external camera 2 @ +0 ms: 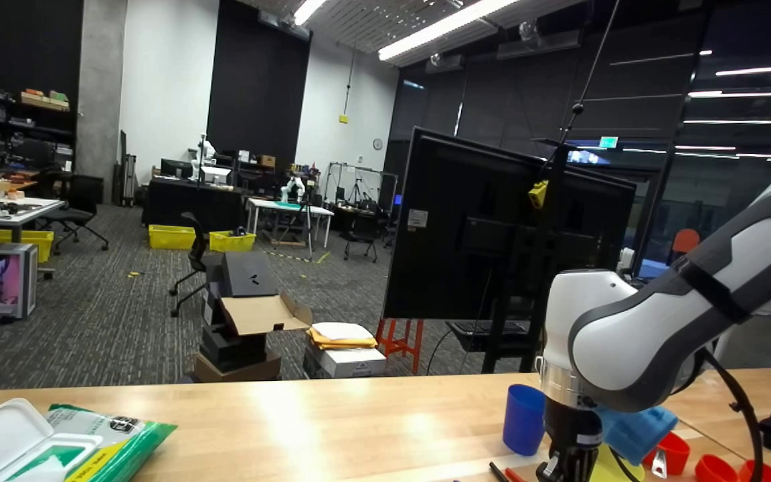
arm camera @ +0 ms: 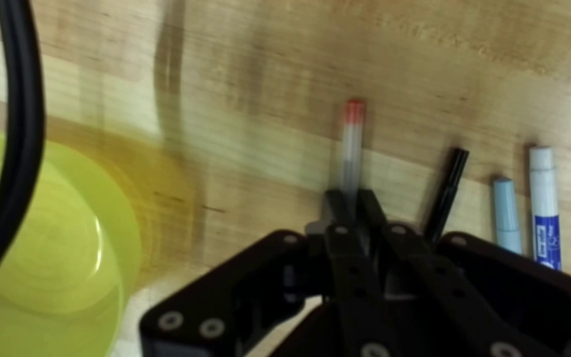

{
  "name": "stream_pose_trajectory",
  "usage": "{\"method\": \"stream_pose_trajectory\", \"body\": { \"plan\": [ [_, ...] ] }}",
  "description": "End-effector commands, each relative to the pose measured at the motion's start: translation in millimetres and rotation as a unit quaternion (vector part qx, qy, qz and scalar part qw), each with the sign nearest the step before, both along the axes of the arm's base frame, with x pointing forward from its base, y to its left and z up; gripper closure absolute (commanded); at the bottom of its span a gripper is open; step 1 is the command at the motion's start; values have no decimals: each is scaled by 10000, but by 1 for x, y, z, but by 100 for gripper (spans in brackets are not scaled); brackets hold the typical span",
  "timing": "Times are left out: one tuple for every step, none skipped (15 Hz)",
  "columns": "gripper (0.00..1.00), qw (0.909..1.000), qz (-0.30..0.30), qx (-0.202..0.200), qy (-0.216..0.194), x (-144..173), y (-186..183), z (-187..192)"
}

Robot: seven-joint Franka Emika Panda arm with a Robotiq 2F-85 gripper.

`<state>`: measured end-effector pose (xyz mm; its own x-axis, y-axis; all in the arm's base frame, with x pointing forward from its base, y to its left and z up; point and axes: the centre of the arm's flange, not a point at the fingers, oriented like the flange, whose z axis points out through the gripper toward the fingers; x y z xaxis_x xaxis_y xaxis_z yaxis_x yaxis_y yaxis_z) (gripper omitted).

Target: Move the red pen to the left

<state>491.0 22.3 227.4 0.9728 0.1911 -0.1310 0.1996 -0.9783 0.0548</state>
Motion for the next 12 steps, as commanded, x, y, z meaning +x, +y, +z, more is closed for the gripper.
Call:
{"method": "stream_pose_trajectory", "body": {
  "plan": [
    [98, 10000, 21, -31, -48, -9, -3, 3],
    [98, 10000, 32, -26, -51, -10, -2, 4],
    [98, 10000, 59, 11, -16, -12, 0, 8],
    [98, 10000, 34, -19, 0, -13, 2, 11],
    [98, 10000, 35, -13, 12, -14, 3, 13],
    [98, 10000, 21, -16, 37, -15, 4, 16],
    [98, 10000, 15, -33, 58, -15, 6, 18],
    [98, 10000, 20, -23, 87, -15, 8, 22],
    [98, 9999, 18, -25, 126, -16, 11, 26],
    [98, 9999, 33, -31, 142, -16, 14, 31],
    [98, 9999, 77, -36, 130, -17, 19, 36],
    [98, 9998, 119, -46, 132, -17, 23, 40]
  ]
}}
